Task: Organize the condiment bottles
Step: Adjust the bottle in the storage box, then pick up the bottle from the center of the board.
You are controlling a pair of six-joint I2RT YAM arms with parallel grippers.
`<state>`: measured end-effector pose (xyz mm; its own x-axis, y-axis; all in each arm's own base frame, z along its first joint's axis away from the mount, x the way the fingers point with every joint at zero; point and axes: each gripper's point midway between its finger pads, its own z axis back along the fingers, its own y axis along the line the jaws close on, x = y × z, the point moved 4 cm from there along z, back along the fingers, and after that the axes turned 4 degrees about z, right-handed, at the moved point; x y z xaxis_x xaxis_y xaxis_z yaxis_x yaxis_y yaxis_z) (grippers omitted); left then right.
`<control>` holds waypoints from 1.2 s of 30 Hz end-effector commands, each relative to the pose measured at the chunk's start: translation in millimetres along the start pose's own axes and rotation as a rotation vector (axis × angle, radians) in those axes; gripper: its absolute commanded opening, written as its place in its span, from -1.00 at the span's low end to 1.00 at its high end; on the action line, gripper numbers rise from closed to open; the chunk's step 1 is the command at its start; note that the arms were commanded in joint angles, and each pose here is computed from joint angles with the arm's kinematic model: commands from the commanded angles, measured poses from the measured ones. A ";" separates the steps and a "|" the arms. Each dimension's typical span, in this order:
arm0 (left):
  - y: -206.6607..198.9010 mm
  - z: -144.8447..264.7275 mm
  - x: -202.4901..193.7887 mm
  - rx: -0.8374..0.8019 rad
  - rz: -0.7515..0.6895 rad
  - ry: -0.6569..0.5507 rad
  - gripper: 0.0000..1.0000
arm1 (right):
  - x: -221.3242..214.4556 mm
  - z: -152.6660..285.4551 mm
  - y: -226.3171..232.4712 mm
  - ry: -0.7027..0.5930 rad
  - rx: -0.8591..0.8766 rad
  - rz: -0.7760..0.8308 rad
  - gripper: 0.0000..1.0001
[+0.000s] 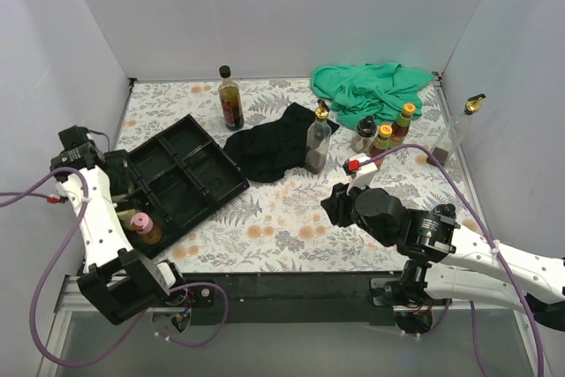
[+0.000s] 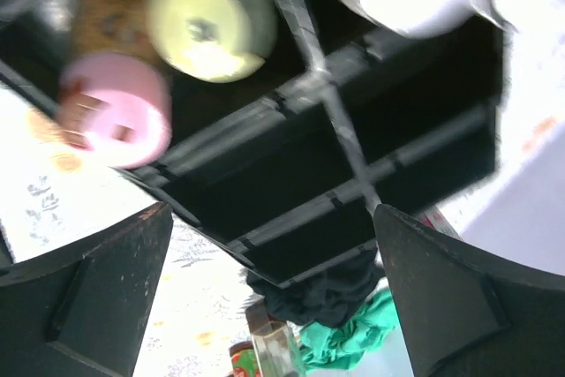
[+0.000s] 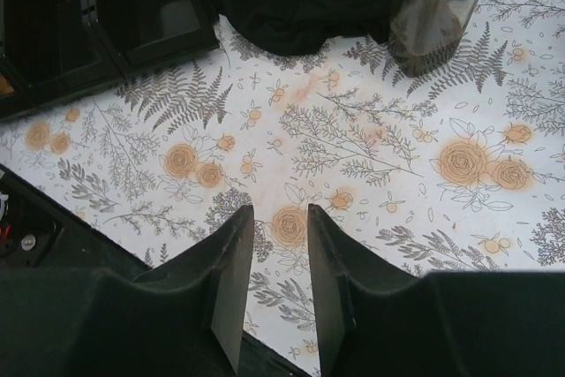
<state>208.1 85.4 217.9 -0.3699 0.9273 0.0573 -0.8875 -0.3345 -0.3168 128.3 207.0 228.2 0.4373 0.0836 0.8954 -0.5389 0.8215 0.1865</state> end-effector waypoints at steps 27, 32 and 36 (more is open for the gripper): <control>-205.7 58.1 -301.0 -1.037 -1.521 -0.326 0.96 | 53.1 52.4 6.8 -0.119 0.165 0.041 0.86; -225.6 41.3 -318.6 -1.055 -1.566 -0.344 0.86 | 58.9 54.2 5.4 -0.147 0.159 0.042 0.85; -232.6 35.8 -324.2 -1.063 -1.559 -0.345 0.73 | 59.0 55.8 4.5 -0.154 0.160 0.036 0.84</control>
<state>516.1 -143.8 279.4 0.3934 0.1571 0.9058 -0.0124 0.9861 -0.1657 108.7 186.0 274.9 0.3609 0.1012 0.9271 -0.6635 0.7264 0.1790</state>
